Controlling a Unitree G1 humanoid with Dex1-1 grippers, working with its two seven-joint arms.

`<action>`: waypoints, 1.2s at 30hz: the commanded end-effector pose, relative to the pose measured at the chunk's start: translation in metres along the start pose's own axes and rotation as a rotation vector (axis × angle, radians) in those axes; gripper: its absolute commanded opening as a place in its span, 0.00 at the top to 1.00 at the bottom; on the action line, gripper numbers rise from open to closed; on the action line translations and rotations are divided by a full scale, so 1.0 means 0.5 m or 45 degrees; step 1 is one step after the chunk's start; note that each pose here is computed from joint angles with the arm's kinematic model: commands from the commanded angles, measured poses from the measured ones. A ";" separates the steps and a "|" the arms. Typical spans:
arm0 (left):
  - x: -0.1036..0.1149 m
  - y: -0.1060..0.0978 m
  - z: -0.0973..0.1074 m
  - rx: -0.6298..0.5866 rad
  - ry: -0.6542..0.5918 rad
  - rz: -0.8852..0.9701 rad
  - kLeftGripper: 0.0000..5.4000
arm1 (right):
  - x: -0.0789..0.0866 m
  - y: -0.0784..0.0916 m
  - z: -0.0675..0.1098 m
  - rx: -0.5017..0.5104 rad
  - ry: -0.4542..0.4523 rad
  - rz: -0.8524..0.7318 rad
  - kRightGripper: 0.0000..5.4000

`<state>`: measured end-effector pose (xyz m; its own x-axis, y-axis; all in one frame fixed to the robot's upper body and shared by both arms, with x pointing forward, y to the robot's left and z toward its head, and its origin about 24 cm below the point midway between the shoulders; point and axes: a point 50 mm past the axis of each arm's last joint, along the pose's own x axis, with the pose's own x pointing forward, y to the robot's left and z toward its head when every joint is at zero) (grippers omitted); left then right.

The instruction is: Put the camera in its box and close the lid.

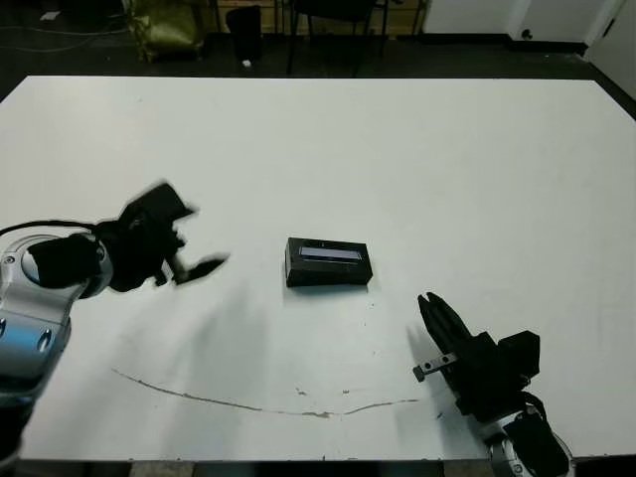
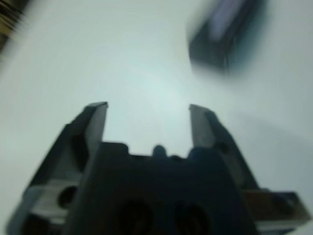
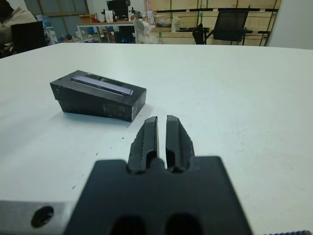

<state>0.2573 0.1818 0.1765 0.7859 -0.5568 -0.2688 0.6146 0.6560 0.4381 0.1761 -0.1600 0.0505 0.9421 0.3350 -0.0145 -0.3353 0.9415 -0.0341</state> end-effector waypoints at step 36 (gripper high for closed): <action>0.214 -0.296 -0.012 -0.611 -0.109 0.395 1.00 | -0.012 -0.008 -0.011 -0.035 0.068 -0.028 1.00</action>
<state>0.2560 0.0326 0.0910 0.9386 -0.3380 -0.0700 0.3425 0.9371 0.0676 0.1755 -0.1630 0.0517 0.9464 0.3223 -0.0202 -0.3230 0.9441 -0.0661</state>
